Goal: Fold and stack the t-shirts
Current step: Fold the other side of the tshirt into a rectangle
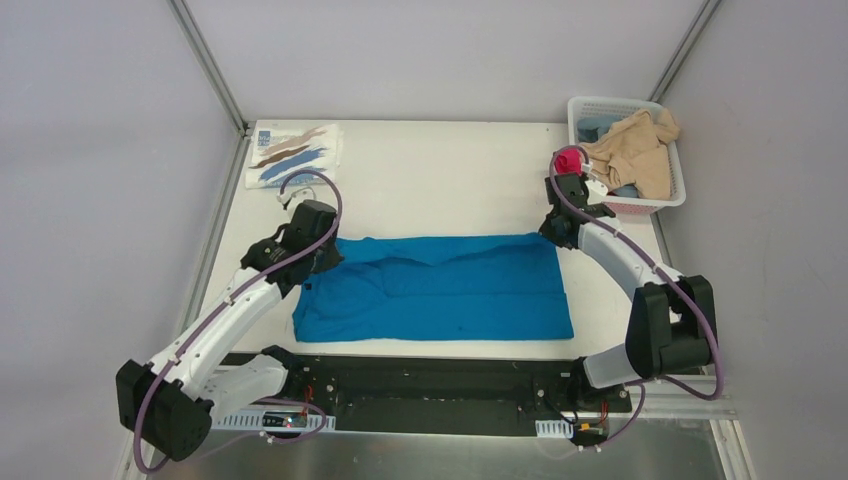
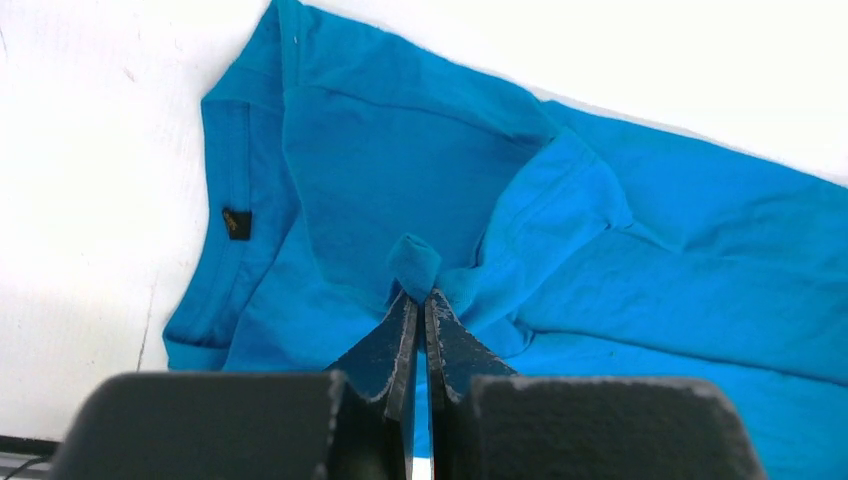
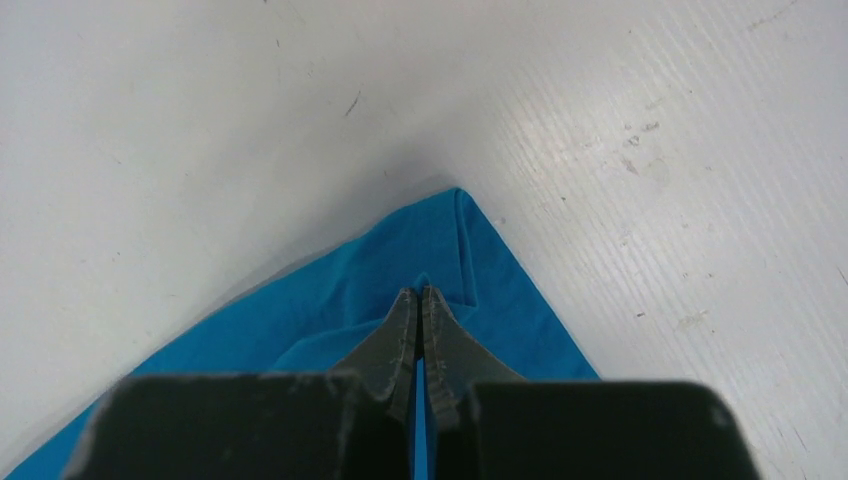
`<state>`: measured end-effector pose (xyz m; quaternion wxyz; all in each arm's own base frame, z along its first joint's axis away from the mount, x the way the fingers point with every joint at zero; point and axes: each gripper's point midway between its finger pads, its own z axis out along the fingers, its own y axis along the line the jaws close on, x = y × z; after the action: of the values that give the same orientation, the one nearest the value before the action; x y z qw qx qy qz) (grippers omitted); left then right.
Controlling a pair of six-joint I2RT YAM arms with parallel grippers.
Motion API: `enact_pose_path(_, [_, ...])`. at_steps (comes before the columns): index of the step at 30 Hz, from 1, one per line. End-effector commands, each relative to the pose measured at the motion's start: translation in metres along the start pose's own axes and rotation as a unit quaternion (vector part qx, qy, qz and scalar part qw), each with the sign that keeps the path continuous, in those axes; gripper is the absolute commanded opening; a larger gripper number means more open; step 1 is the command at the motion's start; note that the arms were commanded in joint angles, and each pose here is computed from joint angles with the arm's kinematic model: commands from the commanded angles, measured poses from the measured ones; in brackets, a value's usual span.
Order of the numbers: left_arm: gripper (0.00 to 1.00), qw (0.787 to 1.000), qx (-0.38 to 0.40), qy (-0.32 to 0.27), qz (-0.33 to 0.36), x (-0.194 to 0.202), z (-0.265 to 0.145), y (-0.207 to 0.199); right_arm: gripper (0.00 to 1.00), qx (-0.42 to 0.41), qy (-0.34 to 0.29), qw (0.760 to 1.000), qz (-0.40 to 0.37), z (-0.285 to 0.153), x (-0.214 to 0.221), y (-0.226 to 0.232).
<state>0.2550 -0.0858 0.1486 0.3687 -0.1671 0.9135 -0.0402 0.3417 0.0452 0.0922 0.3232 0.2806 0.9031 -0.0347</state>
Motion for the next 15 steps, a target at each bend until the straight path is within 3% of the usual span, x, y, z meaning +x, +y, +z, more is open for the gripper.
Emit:
enact_pose_path(1, [0.00,1.000,0.005,0.026,-0.014,0.023,-0.009,0.009,0.00,-0.013,-0.007,1.000,0.009,-0.014,0.002,-0.006])
enact_pose_path(9, [0.00,0.998,0.013,0.043,-0.034,0.043,-0.026,0.024,0.00,0.008,-0.012,1.000,0.012,-0.020,0.006,-0.023])
enact_pose_path(15, [0.00,0.998,0.007,0.025,-0.051,0.041,-0.040,0.036,0.00,0.007,-0.012,1.000,0.013,-0.029,0.004,-0.024])
